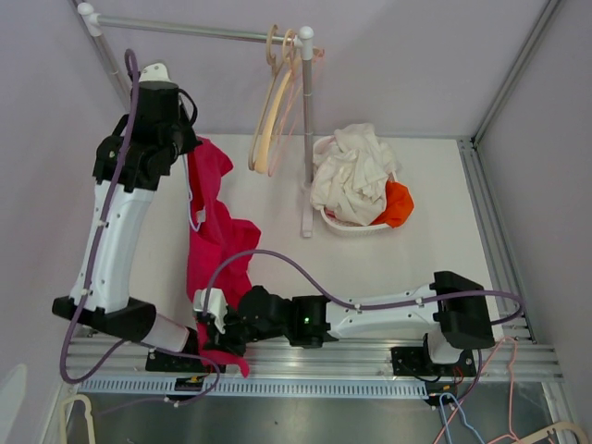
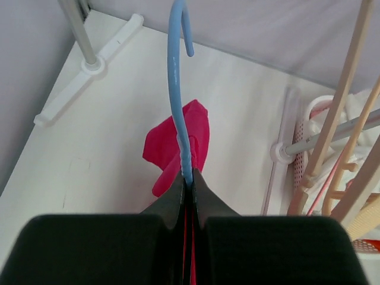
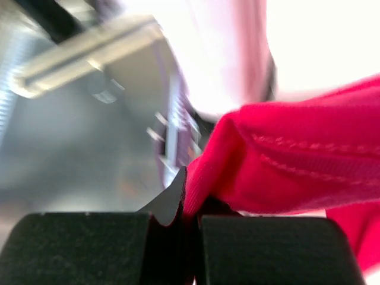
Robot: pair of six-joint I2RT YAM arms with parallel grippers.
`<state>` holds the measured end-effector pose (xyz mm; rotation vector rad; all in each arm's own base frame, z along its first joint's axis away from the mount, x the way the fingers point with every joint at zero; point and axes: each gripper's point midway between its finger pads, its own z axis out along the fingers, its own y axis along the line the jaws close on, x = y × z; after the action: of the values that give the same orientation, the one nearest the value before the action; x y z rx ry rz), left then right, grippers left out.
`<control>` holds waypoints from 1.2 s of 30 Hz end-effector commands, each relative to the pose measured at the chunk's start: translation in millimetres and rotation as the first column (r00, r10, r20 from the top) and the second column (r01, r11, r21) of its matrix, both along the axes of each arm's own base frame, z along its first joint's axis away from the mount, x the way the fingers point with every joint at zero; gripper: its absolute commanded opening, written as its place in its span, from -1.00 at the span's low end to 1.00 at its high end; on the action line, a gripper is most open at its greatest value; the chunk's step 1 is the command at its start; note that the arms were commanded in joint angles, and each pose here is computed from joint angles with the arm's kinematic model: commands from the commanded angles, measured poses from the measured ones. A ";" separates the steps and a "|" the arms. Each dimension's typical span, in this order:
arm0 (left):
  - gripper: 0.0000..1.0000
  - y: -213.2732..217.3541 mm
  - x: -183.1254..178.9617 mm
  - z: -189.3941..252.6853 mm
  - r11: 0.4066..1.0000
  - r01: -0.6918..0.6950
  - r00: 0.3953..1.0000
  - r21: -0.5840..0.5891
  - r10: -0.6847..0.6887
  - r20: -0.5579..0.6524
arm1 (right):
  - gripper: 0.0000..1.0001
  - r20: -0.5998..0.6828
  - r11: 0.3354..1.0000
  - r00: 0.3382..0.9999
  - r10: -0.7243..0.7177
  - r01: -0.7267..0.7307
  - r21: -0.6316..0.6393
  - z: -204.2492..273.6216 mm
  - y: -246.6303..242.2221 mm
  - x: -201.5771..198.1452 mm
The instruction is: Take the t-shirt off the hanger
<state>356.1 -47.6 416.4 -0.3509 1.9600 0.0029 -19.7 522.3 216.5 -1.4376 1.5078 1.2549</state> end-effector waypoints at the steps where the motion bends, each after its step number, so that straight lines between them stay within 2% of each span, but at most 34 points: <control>1: -0.99 -6.2 10.5 67.1 0.995 0.036 0.980 -0.089 -0.017 0.199 | -1.00 -0.063 0.975 0.998 -0.008 -0.006 -0.221 -80.5 -25.6 -14.5; 3: -0.99 -15.2 -5.8 71.1 0.989 0.112 0.976 -0.096 -0.091 0.197 | -1.00 -0.054 0.973 0.994 -0.097 0.083 -0.215 -81.5 -30.9 10.4; 6: -0.99 -27.9 -59.4 77.3 0.960 0.265 0.950 -0.093 -0.243 0.197 | -1.00 -0.045 0.970 0.979 -0.199 0.191 -0.151 -54.9 -36.1 49.5; 7: -0.99 -38.2 -68.3 52.6 0.944 0.318 0.943 -0.085 -0.306 0.133 | -1.00 -0.033 0.962 0.971 -0.235 0.228 -0.148 -50.4 -39.8 61.1; 8: -0.99 -34.9 -103.6 63.8 0.926 0.370 0.917 -0.078 -0.351 0.188 | -1.00 -0.018 0.954 0.962 -0.272 0.267 -0.137 -42.2 -43.0 73.2; 9: -0.99 -41.6 -122.8 60.3 0.896 0.434 0.891 -0.093 -0.412 0.192 | -1.00 0.003 0.922 0.930 -0.368 0.366 -0.127 -35.7 -46.9 102.9; 10: -0.99 -41.6 -132.6 41.2 0.889 0.448 0.889 -0.099 -0.430 0.158 | -1.00 0.011 0.905 0.914 -0.405 0.403 -0.140 -36.5 -51.9 115.8; 11: -0.99 -33.6 -157.7 32.4 0.888 0.446 0.888 -0.112 -0.423 0.182 | -1.00 0.011 0.887 0.898 -0.440 0.437 -0.146 -36.6 -55.3 128.6; 12: -0.99 -32.4 -162.8 7.8 0.890 0.438 0.896 -0.129 -0.420 0.146 | -1.00 -0.003 0.856 0.866 -0.500 0.494 -0.151 -36.3 -60.6 151.4; 13: -0.99 -33.9 -171.6 7.8 0.877 0.461 0.881 -0.135 -0.434 0.187 | -1.00 0.012 0.811 0.826 -0.563 0.555 -0.186 -45.5 -69.7 167.7; 14: -0.99 -38.0 -173.3 -29.3 0.870 0.466 0.884 -0.162 -0.452 0.118 | -1.00 0.014 0.767 0.788 -0.615 0.603 -0.218 -57.1 -74.7 182.4; 16: -0.99 -39.6 -203.8 -29.4 0.831 0.530 0.844 -0.167 -0.499 0.195 | -1.00 -0.015 0.658 0.684 -0.730 0.696 -0.288 -72.3 -93.0 215.9; 17: -0.99 -43.2 -207.5 -49.9 0.816 0.554 0.831 -0.166 -0.532 0.162 | -1.00 -0.019 0.633 0.660 -0.751 0.711 -0.307 -78.6 -98.6 223.5; 18: -0.99 -41.8 -220.8 -49.7 0.803 0.574 0.816 -0.160 -0.545 0.192 | -1.00 -0.019 0.599 0.625 -0.780 0.737 -0.313 -80.6 -106.7 230.9; 19: -0.99 -44.1 -227.8 -52.8 0.787 0.596 0.800 -0.160 -0.568 0.192 | -1.00 -0.011 0.512 0.539 -0.842 0.793 -0.329 -90.1 -125.9 244.1; 21: -0.99 -37.4 -234.6 -63.7 0.799 0.584 0.809 -0.143 -0.561 0.172 | -1.00 -0.038 0.453 0.467 -0.883 0.831 -0.323 -89.2 -151.9 255.5; 22: -0.99 -36.2 -237.0 -65.6 0.799 0.586 0.808 -0.136 -0.564 0.169 | -1.00 -0.058 0.463 0.468 -0.882 0.836 -0.295 -76.1 -151.6 255.8; 24: -0.99 -24.1 -235.3 -68.6 0.838 0.533 0.843 -0.116 -0.515 0.155 | -1.00 -0.035 0.381 0.386 -0.922 0.886 -0.266 -75.3 -178.9 263.9; 26: -0.99 -9.9 -237.5 -56.8 0.875 0.473 0.872 -0.099 -0.449 0.194 | -1.00 -0.031 0.301 0.300 -0.953 0.934 -0.193 -52.2 -208.3 267.9; 29: -0.99 9.9 -239.9 -41.8 0.919 0.386 0.895 -0.079 -0.353 0.274 | -1.00 -0.053 0.220 0.218 -0.975 0.974 -0.055 -4.4 -247.1 270.0; 30: -0.99 12.2 -238.8 -43.6 0.925 0.373 0.902 -0.076 -0.342 0.263 | -1.00 -0.079 0.221 0.222 -0.972 0.975 0.013 18.6 -250.8 271.5; 31: -0.99 10.5 -228.2 -53.5 0.930 0.358 0.921 -0.077 -0.339 0.195 | -1.00 -0.115 0.216 0.227 -0.967 0.972 0.097 52.4 -262.0 270.5; 32: -0.99 10.9 -223.1 -62.1 0.936 0.343 0.933 -0.078 -0.330 0.144 | -1.00 -0.080 0.215 0.232 -0.969 0.960 0.178 84.4 -271.8 276.4; 34: -0.99 3.3 -212.1 -84.9 0.932 0.351 0.936 -0.090 -0.348 0.045 | -1.00 -0.108 0.183 0.228 -0.968 0.929 0.321 147.0 -284.0 283.6; 35: -0.99 -4.0 -206.0 -96.0 0.923 0.370 0.929 -0.105 -0.371 0.009 | -1.00 -0.102 0.144 0.210 -0.972 0.883 0.447 206.3 -299.7 287.9; 36: -0.99 -7.8 -200.2 -91.4 0.919 0.377 0.926 -0.112 -0.375 0.041 | -1.00 -0.100 0.139 0.220 -0.970 0.846 0.516 236.5 -304.4 288.0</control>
<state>130.9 -46.1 346.6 -0.0402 1.8884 -0.3850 255.1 253.0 318.6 -0.1892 1.6823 0.5033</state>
